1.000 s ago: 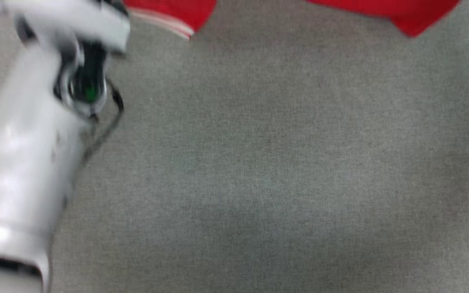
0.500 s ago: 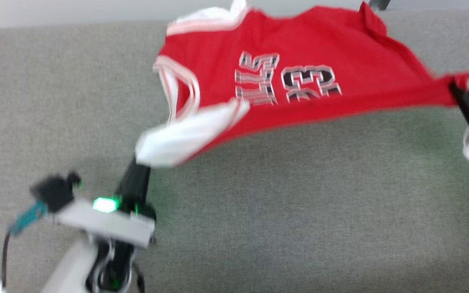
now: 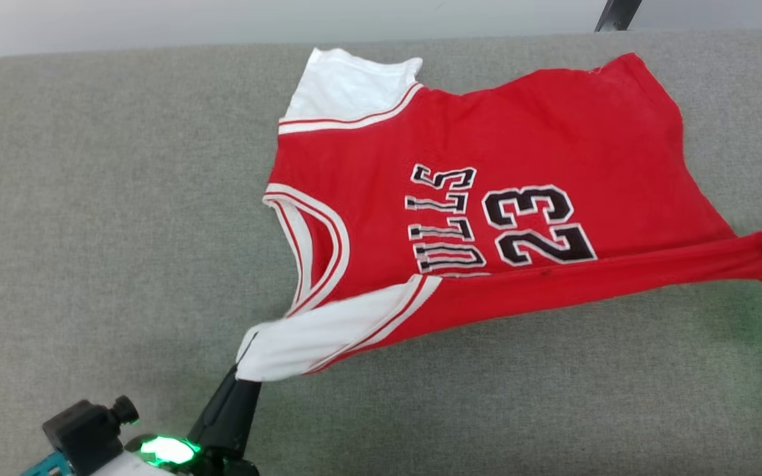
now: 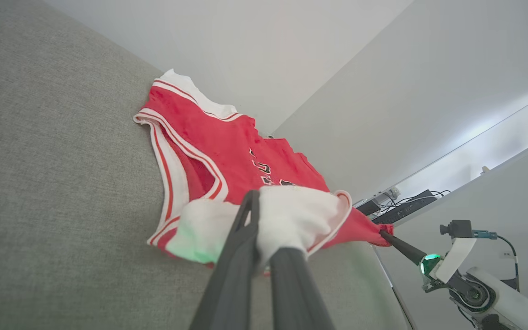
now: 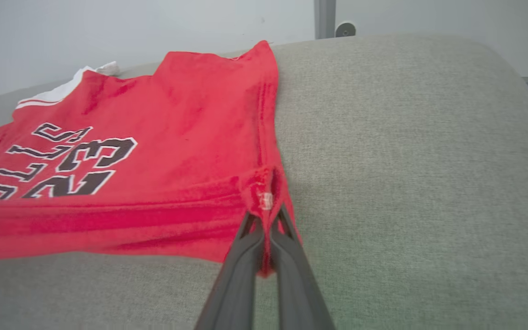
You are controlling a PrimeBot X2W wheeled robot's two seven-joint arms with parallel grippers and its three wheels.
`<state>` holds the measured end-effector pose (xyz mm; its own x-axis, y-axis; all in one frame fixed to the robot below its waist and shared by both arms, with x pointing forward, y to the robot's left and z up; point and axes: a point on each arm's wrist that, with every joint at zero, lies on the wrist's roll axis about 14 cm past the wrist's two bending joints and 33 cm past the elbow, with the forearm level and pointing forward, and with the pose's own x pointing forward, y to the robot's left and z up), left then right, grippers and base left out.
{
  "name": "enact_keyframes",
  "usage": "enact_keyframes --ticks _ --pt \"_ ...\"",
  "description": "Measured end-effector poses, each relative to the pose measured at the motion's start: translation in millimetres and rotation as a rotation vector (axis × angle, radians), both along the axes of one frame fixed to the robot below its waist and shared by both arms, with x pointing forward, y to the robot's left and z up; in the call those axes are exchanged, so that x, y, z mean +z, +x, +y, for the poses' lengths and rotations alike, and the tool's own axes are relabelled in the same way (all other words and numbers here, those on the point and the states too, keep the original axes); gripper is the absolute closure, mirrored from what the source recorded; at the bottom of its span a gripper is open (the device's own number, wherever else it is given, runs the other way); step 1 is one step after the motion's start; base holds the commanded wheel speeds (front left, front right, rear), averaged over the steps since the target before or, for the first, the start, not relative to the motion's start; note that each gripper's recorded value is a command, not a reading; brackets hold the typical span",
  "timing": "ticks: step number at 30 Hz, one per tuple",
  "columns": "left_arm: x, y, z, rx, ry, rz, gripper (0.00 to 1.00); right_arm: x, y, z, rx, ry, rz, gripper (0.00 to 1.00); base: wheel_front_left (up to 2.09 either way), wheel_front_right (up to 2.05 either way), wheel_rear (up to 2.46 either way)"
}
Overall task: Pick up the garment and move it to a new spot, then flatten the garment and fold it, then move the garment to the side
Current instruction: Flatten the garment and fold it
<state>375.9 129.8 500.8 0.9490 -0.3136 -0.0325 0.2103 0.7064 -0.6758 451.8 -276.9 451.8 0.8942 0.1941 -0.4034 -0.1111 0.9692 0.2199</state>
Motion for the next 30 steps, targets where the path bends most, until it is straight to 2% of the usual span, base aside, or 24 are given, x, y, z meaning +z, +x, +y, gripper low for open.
enact_keyframes --ticks 8,13,22,27,30 --pt "6.3 33.1 8.3 0.034 0.032 -0.037 1.0 4.1 6.9 11.8 0.024 -0.017 0.012 1.0 0.0 0.0 0.0" --pt "-6.9 58.5 17.3 0.058 0.081 -0.024 1.0 12.6 29.7 21.0 0.028 -0.032 0.003 1.0 0.0 0.0 0.0" --pt "-54.8 81.0 10.9 0.023 0.211 0.064 1.0 -5.1 60.8 22.9 0.006 -0.089 0.047 1.0 0.0 0.0 0.0" --pt "-85.6 86.0 18.3 0.023 0.33 0.12 1.0 -29.0 65.7 27.5 0.017 -0.118 0.113 1.0 0.0 0.0 0.0" --pt "-96.9 87.9 18.9 0.019 0.356 0.139 1.0 -43.1 65.1 30.2 0.024 -0.135 0.146 1.0 0.0 0.0 0.0"
